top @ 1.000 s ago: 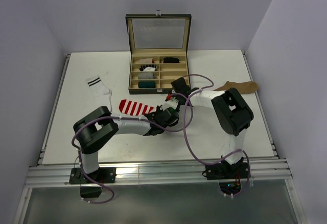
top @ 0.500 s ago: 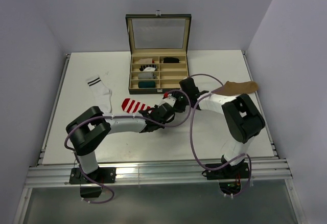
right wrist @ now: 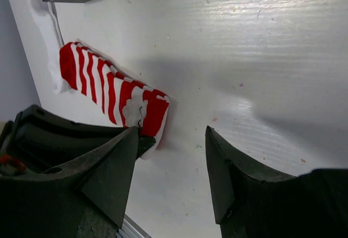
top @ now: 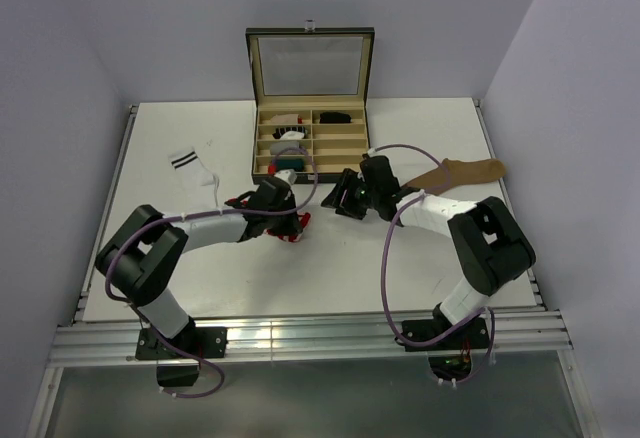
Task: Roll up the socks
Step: Roll the sock at the center of the board.
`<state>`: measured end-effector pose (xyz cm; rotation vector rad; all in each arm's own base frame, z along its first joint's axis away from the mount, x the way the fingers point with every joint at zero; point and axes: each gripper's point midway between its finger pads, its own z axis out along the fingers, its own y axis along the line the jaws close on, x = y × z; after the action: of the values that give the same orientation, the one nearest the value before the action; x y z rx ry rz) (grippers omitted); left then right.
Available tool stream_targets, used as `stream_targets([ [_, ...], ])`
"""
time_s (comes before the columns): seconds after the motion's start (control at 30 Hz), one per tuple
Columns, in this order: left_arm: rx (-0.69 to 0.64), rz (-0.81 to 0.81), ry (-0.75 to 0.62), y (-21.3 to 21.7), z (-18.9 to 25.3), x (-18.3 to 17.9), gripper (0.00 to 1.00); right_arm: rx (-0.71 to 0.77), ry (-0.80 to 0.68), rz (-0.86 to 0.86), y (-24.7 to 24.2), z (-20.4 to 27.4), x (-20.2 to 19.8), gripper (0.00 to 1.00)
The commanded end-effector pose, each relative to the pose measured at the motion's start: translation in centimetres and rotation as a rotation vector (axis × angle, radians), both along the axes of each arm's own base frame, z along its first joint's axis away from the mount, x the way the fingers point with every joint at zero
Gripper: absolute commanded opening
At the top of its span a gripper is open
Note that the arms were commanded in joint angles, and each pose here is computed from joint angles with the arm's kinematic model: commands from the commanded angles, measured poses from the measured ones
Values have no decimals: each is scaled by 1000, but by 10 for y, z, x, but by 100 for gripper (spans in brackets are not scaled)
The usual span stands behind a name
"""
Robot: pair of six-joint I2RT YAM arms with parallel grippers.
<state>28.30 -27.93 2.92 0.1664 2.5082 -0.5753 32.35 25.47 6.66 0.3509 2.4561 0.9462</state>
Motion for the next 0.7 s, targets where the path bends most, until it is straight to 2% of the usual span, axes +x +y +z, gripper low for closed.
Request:
stream_targets([
  [0.0, -156, 71, 174, 8, -6, -24, 1, 57, -63, 41, 18, 11, 1, 60],
  [0.07, -247, 103, 173, 7, 0, -17, 1, 75, -79, 60, 25, 13, 0, 60],
  [0.2, -341, 223, 257, 22, -13, -27, 1, 97, -89, 109, 40, 13, -5, 60],
  [0.3, -396, 277, 271, 29, -15, -30, 1, 99, -85, 144, 49, 9, -7, 60],
  [0.53, -426, 311, 242, 37, -10, -27, 1, 106, -16, 219, 71, -14, -19, 59],
  [0.67, -438, 309, 231, 37, -7, -29, 2, 118, 2, 246, 78, -23, -20, 54],
])
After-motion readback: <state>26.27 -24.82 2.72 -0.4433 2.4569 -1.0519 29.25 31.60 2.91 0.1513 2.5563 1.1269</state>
